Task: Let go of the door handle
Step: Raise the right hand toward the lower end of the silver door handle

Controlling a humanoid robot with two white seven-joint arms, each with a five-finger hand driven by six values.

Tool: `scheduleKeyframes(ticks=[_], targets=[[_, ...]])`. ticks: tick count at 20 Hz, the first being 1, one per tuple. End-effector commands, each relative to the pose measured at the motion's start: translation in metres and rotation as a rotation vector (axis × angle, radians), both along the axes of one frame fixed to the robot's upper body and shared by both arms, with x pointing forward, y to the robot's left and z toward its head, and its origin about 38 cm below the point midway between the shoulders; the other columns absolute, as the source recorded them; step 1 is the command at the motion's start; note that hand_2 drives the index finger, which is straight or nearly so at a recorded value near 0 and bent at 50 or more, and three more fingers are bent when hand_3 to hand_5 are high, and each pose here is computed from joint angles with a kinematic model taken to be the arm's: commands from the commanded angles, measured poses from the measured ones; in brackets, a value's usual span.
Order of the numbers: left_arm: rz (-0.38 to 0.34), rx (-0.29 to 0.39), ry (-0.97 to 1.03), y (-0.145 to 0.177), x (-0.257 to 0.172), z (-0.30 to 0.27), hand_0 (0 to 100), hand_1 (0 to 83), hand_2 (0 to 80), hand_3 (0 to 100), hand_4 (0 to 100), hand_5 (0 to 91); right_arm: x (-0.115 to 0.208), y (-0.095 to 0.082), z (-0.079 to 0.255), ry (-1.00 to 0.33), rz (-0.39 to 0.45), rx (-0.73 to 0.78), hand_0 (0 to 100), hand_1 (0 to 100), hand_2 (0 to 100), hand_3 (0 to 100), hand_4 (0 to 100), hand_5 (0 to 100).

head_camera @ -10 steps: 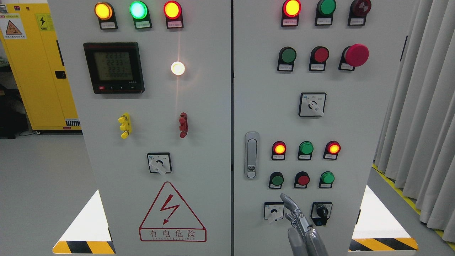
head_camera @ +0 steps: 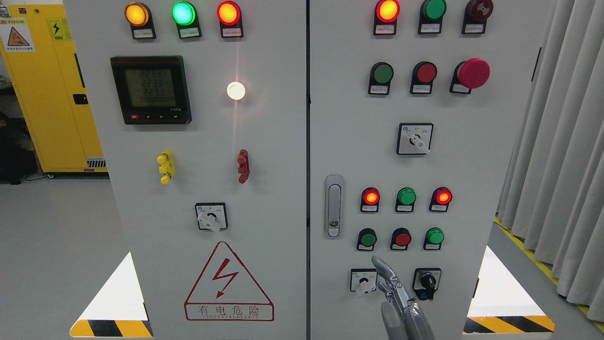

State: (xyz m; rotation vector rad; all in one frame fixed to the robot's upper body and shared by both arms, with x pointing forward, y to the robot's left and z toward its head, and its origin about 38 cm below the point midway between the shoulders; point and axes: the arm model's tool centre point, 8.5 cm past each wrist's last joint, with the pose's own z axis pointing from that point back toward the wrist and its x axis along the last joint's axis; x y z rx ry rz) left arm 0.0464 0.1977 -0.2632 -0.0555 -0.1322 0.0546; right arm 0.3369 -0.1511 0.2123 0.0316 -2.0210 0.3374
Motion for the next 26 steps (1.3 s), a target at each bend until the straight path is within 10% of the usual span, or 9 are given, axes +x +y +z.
scheduleKeyframes(ticks=[1, 2, 5, 8, 26], targets=[[0.000, 0.000, 0.001, 0.000, 0.000, 0.000, 12, 55.6, 0.0, 0, 0, 0.0, 0.003, 0.002, -0.002, 0.021, -0.046, -0.051, 31, 10, 0, 25, 33, 18], [0.000, 0.000, 0.001, 0.000, 0.000, 0.000, 12, 55.6, 0.0, 0, 0, 0.0, 0.003, 0.004, -0.002, 0.011, -0.065, -0.077, 34, 15, 0, 49, 55, 38], [0.000, 0.000, 0.001, 0.000, 0.000, 0.000, 12, 55.6, 0.0, 0, 0, 0.0, 0.004, 0.011, 0.002, -0.058, -0.142, -0.201, 47, 18, 0, 62, 71, 57], [-0.001, 0.000, 0.001, 0.000, 0.000, 0.000, 12, 55.6, 0.0, 0, 0, 0.0, 0.004, 0.018, 0.007, -0.145, -0.232, -0.348, 54, 30, 0, 91, 97, 99], [-0.001, 0.000, 0.001, 0.000, 0.000, 0.000, 12, 55.6, 0.0, 0, 0, 0.0, 0.032, 0.047, 0.028, -0.442, -0.583, -0.951, 47, 34, 2, 100, 100, 100]])
